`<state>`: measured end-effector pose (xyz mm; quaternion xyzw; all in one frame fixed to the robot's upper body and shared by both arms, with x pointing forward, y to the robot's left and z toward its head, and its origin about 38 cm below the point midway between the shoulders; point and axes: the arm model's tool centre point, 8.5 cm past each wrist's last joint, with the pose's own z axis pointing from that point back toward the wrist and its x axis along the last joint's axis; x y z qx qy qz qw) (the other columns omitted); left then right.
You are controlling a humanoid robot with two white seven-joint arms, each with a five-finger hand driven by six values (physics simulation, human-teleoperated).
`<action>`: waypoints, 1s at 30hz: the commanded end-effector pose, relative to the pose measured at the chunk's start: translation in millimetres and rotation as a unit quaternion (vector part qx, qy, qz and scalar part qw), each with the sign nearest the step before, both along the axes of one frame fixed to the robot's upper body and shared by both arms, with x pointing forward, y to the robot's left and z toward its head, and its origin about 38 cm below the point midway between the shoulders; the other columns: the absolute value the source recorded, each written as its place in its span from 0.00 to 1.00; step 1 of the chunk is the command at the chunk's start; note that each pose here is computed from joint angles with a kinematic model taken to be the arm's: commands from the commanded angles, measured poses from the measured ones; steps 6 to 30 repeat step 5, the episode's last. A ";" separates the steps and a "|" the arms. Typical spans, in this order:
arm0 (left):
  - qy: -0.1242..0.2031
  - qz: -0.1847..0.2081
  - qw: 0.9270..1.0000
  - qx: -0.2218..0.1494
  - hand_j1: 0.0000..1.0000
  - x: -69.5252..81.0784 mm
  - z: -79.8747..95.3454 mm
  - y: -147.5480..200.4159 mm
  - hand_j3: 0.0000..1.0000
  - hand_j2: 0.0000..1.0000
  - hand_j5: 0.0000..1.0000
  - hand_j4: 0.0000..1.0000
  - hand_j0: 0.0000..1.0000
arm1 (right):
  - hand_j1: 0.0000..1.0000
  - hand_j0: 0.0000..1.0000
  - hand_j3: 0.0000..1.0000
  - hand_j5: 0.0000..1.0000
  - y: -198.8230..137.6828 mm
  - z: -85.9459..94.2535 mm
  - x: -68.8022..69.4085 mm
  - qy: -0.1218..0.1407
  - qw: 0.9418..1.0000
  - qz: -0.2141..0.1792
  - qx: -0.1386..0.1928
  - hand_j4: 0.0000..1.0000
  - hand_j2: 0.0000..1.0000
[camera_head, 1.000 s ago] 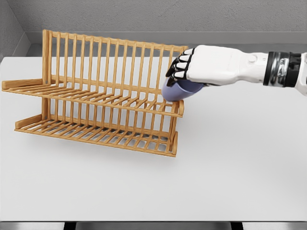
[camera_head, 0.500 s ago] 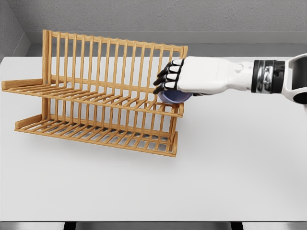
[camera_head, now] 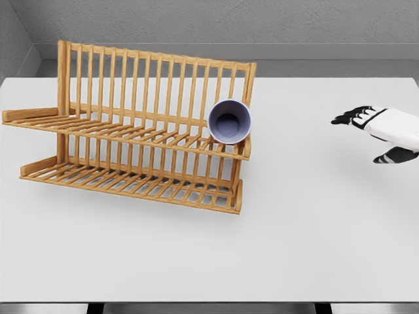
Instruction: Right arm put cup on second shelf
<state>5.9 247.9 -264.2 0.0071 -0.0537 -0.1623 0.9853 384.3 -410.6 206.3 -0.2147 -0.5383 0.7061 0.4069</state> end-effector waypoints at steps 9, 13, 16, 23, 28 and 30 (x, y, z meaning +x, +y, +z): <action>0.000 0.000 1.000 0.000 1.00 -0.3 0.0 0.1 1.00 1.00 1.00 1.00 1.00 | 1.00 1.00 1.00 1.00 22.9 -36.4 6.3 -0.004 0.996 -0.031 0.084 1.00 1.00; 0.000 0.000 1.000 0.000 1.00 -0.3 0.0 0.1 1.00 1.00 1.00 1.00 1.00 | 1.00 1.00 1.00 1.00 22.9 -36.4 6.3 -0.004 0.996 -0.031 0.084 1.00 1.00; 0.000 0.000 1.000 0.000 1.00 -0.3 0.0 0.1 1.00 1.00 1.00 1.00 1.00 | 1.00 1.00 1.00 1.00 22.9 -36.4 6.3 -0.004 0.996 -0.031 0.084 1.00 1.00; 0.000 0.000 1.000 0.000 1.00 -0.3 0.0 0.1 1.00 1.00 1.00 1.00 1.00 | 1.00 1.00 1.00 1.00 22.9 -36.4 6.3 -0.004 0.996 -0.031 0.084 1.00 1.00; 0.000 0.000 1.000 0.000 1.00 -0.3 0.0 0.1 1.00 1.00 1.00 1.00 1.00 | 1.00 1.00 1.00 1.00 22.9 -36.4 6.3 -0.004 0.996 -0.031 0.084 1.00 1.00; 0.000 0.000 1.000 0.000 1.00 -0.3 0.0 0.1 1.00 1.00 1.00 1.00 1.00 | 1.00 1.00 1.00 1.00 22.9 -36.4 6.3 -0.004 0.996 -0.031 0.084 1.00 1.00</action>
